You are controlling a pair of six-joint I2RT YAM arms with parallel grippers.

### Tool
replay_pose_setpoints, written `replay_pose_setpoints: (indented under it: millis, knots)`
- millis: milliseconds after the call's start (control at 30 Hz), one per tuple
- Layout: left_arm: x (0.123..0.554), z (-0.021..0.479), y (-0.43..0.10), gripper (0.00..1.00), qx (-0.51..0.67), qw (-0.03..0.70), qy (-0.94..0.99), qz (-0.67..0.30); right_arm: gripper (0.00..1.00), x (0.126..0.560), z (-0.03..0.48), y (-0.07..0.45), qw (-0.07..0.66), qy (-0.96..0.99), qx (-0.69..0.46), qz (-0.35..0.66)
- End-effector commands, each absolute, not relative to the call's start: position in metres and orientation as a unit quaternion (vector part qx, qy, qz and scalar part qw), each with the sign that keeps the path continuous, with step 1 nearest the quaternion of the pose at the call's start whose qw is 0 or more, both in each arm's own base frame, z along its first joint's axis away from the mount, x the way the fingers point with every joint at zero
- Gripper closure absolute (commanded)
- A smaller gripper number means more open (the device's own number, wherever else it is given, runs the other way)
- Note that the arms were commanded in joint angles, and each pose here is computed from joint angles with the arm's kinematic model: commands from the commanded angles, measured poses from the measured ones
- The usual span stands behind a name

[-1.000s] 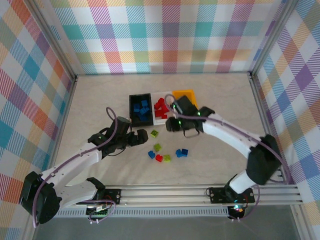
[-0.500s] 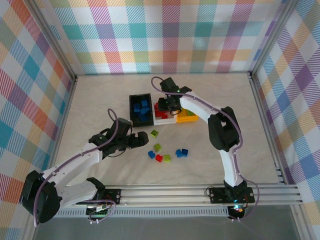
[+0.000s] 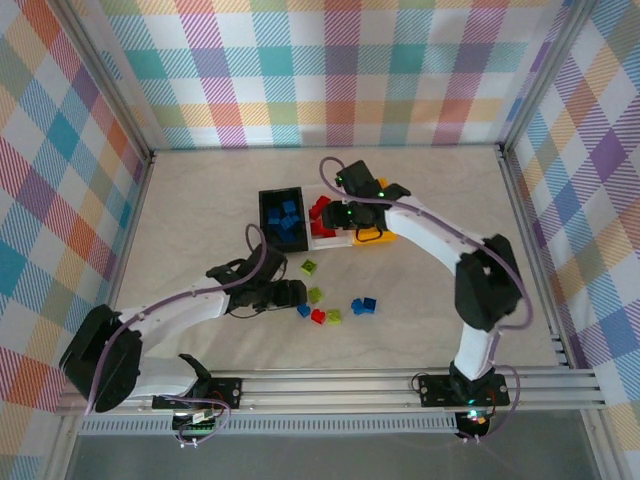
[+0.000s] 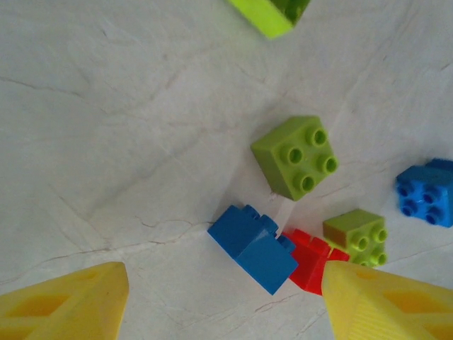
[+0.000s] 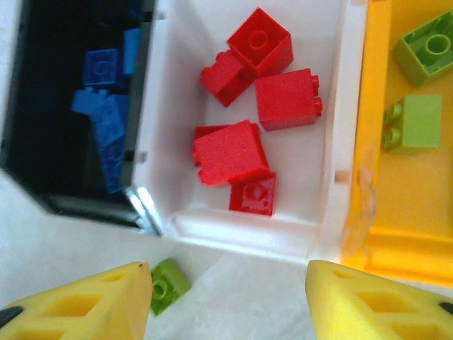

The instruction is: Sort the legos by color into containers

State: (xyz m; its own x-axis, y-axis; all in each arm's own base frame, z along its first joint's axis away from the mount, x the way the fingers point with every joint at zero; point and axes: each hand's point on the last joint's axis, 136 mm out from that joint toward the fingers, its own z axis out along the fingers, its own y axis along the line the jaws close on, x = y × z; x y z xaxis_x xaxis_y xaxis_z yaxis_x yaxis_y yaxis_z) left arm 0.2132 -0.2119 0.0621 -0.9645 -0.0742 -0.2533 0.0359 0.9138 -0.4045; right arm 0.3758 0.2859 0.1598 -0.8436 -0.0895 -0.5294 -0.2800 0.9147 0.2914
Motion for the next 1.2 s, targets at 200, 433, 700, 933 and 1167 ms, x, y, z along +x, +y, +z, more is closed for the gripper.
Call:
replay_pose_setpoints:
  millis: [200,433,700,933,1167]
  knots:
    - [0.211,0.049,-0.24,0.28,0.04,0.127,0.974,-0.181,0.4,0.339,0.161,0.272,0.269,0.935,-0.091,0.214]
    - [0.208,0.03,-0.235,0.37,0.059,0.112,0.982,-0.137,0.4,0.33,0.16,0.263,0.274,0.934,-0.087,0.213]
    - [0.209,0.027,-0.232,0.58,0.055,0.114,0.984,-0.124,0.4,0.327,0.16,0.259,0.276,0.934,-0.086,0.209]
    - [0.211,0.037,-0.229,0.67,0.048,0.128,0.983,-0.126,0.4,0.328,0.16,0.259,0.277,0.934,-0.085,0.209]
    - [0.219,0.067,-0.214,0.72,0.033,0.164,0.979,-0.119,0.4,0.327,0.164,0.256,0.282,0.933,-0.083,0.209]
